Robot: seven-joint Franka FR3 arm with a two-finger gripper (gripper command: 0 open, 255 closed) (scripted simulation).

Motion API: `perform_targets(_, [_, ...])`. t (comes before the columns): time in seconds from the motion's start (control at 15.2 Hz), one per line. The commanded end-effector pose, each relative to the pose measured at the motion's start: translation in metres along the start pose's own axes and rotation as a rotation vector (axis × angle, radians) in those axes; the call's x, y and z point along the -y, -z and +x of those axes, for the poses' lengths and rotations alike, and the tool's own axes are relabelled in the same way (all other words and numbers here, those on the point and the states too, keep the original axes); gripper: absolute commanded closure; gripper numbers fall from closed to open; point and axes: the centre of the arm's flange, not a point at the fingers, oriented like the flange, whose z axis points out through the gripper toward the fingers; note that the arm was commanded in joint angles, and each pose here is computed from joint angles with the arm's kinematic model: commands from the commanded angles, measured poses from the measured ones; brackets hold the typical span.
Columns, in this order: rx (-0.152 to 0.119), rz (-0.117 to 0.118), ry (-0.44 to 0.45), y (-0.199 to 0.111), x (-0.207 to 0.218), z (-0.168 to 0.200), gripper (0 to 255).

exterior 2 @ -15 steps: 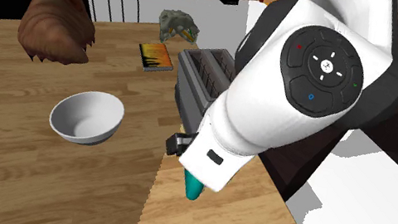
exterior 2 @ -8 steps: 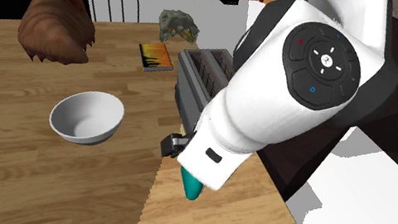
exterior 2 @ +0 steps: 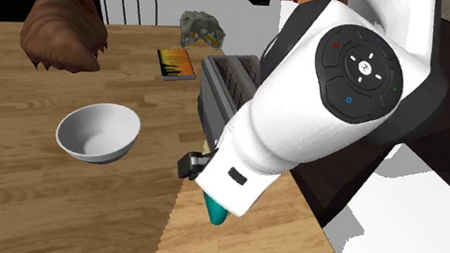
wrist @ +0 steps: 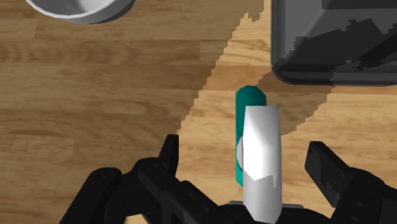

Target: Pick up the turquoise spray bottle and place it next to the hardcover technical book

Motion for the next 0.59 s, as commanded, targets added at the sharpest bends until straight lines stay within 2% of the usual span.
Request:
perform_targets(0.0, [0.067,0.079,0.042,-0.062,0.015,0.022,0])
perform_targets(0.07, [0.066,0.079,0.040,-0.059,0.013,0.019,255])
perform_targets(0.26, [0.067,0.080,0.040,-0.054,0.009,0.015,255])
perform_targets(0.4, [0.068,0.079,0.041,-0.071,-0.007,0.026,255])
perform_targets(0.53, [0.066,0.080,0.039,-0.080,-0.001,0.012,255])
